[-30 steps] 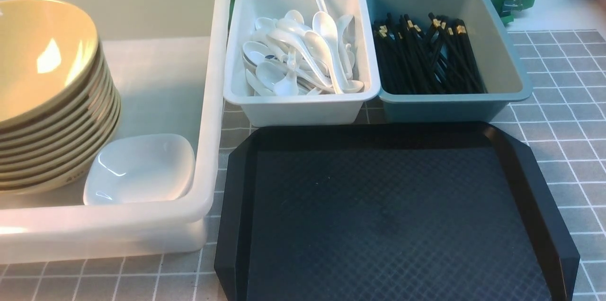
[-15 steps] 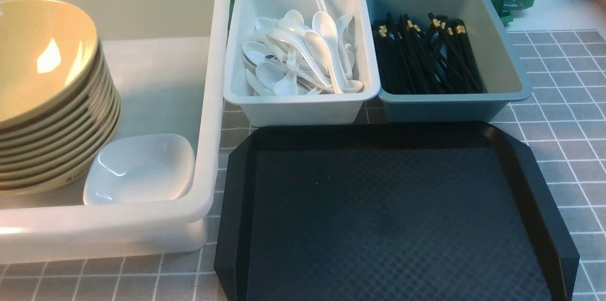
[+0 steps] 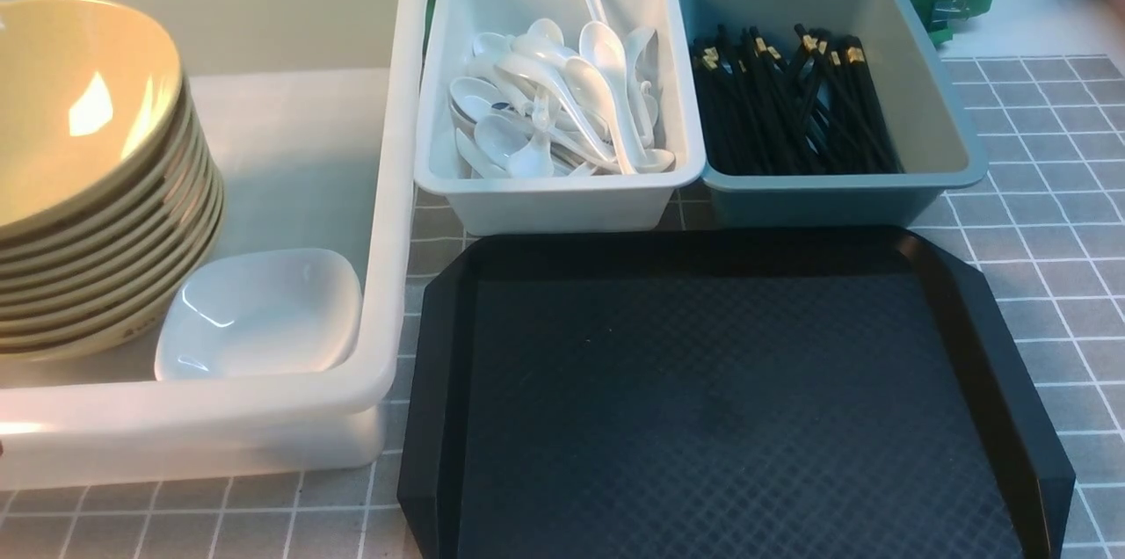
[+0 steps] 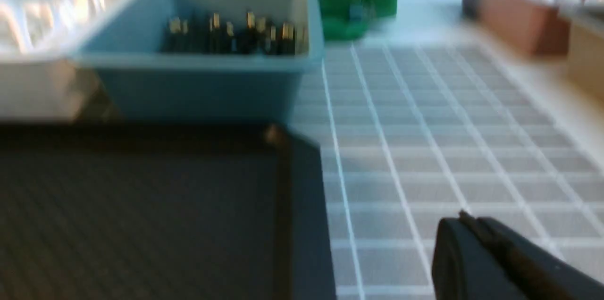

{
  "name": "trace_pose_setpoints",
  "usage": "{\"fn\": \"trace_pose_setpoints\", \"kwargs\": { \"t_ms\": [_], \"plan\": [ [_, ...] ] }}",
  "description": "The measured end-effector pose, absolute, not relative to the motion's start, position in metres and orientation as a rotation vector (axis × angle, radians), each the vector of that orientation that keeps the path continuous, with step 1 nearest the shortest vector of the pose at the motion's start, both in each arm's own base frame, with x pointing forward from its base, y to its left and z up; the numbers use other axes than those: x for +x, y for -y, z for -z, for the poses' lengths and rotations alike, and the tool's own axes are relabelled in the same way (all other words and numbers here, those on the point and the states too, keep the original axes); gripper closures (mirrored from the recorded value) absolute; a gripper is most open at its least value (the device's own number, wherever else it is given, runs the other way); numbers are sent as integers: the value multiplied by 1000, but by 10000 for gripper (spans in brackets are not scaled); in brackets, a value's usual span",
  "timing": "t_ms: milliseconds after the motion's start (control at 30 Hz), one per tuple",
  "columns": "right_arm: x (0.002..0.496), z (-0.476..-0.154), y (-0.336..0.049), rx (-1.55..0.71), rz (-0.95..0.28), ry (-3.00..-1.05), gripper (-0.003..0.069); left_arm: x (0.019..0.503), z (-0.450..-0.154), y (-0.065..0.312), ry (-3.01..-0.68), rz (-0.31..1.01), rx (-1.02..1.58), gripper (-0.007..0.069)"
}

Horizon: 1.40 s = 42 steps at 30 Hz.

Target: On grey table put chopsticks spoon bowls plates into blue grey white boxes.

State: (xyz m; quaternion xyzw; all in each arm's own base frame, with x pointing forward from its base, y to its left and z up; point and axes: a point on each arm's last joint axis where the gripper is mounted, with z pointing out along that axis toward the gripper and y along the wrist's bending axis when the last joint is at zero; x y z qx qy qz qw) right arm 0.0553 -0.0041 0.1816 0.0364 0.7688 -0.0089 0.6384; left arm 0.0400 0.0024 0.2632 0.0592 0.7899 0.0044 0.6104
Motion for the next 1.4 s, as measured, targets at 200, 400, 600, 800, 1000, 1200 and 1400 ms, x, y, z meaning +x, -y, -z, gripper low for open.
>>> {"fn": "trace_pose_setpoints", "kwargs": {
  "t_ms": [200,400,600,800,1000,1200,1400],
  "plan": [
    [54,-176,2,59,-14,-1816,629,40,-263,-2,-1821,-8,135,636],
    [54,-176,2,63,-21,-1816,629,40,-263,-2,-1821,-8,135,636],
    [54,-176,2,64,-21,-1816,629,40,-263,-2,-1821,-7,134,636],
    [54,-176,2,62,-23,-1816,626,40,-263,-2,-1821,-5,131,636],
    [54,-176,2,62,-23,-1816,625,40,-264,-3,-1820,-19,135,636],
    [54,-176,2,61,-23,-1816,625,41,-266,-4,-1785,-52,148,636],
    [54,-176,2,61,-23,-1816,625,50,-263,5,-1606,65,131,636]
  ]
}}
